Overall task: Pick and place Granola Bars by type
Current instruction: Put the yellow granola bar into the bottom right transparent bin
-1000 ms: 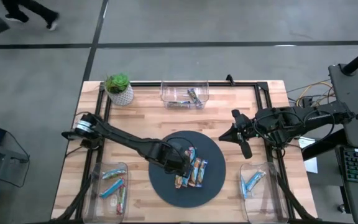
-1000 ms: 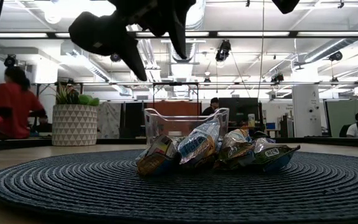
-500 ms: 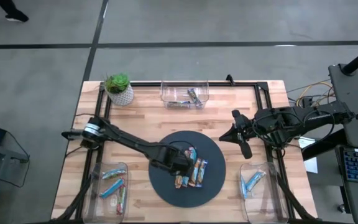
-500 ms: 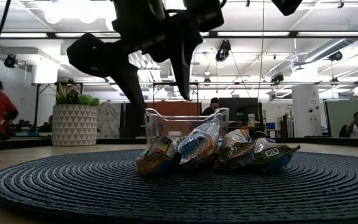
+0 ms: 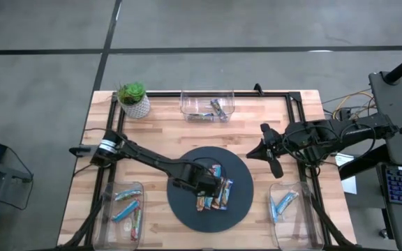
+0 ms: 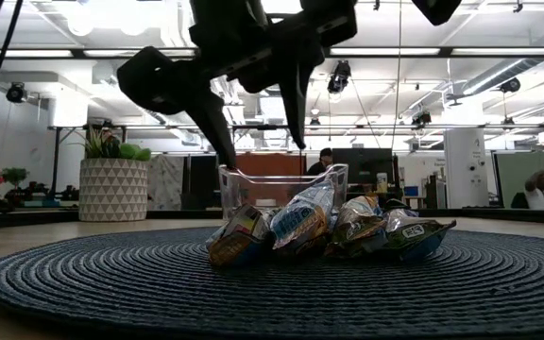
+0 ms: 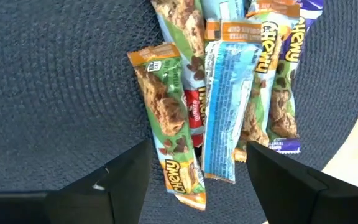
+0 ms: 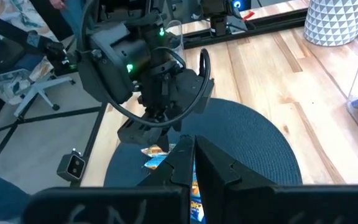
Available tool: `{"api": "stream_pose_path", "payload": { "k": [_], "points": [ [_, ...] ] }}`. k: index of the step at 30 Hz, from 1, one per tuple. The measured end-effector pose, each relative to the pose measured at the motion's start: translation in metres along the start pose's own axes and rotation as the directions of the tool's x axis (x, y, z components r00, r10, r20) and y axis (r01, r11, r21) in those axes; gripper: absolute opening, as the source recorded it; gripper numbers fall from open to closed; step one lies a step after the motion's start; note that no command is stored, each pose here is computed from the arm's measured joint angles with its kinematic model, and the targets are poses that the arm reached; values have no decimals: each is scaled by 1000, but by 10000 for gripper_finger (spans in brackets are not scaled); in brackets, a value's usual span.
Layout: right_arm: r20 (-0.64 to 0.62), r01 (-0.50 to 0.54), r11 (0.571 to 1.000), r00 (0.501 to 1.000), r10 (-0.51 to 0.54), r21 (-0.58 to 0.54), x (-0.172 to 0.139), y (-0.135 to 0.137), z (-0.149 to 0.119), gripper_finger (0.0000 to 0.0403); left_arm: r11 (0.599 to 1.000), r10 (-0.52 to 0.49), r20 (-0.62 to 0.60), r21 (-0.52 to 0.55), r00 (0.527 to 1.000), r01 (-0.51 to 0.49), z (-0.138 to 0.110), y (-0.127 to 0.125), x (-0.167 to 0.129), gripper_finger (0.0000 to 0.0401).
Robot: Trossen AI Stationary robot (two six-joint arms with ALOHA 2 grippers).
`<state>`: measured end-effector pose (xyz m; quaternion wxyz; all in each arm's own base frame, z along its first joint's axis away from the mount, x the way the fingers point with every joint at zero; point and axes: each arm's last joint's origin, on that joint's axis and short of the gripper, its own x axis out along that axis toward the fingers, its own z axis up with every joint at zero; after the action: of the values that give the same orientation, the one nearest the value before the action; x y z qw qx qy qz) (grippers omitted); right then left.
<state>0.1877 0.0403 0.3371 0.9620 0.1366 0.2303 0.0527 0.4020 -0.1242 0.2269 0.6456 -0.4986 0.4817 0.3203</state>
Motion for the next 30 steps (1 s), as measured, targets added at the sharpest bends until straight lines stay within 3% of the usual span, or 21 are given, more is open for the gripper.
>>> {"api": "stream_pose_path", "payload": {
  "k": [14,30],
  "points": [
    [-10,4,1000,1000,-4,-1,0,0,-1,8,985,160,-10,63,987,-159,4,-14,12,235],
    [-13,5,1000,1000,-5,-31,0,0,-1,8,986,167,-50,-5,985,-168,-7,-13,13,235]
  ]
}}
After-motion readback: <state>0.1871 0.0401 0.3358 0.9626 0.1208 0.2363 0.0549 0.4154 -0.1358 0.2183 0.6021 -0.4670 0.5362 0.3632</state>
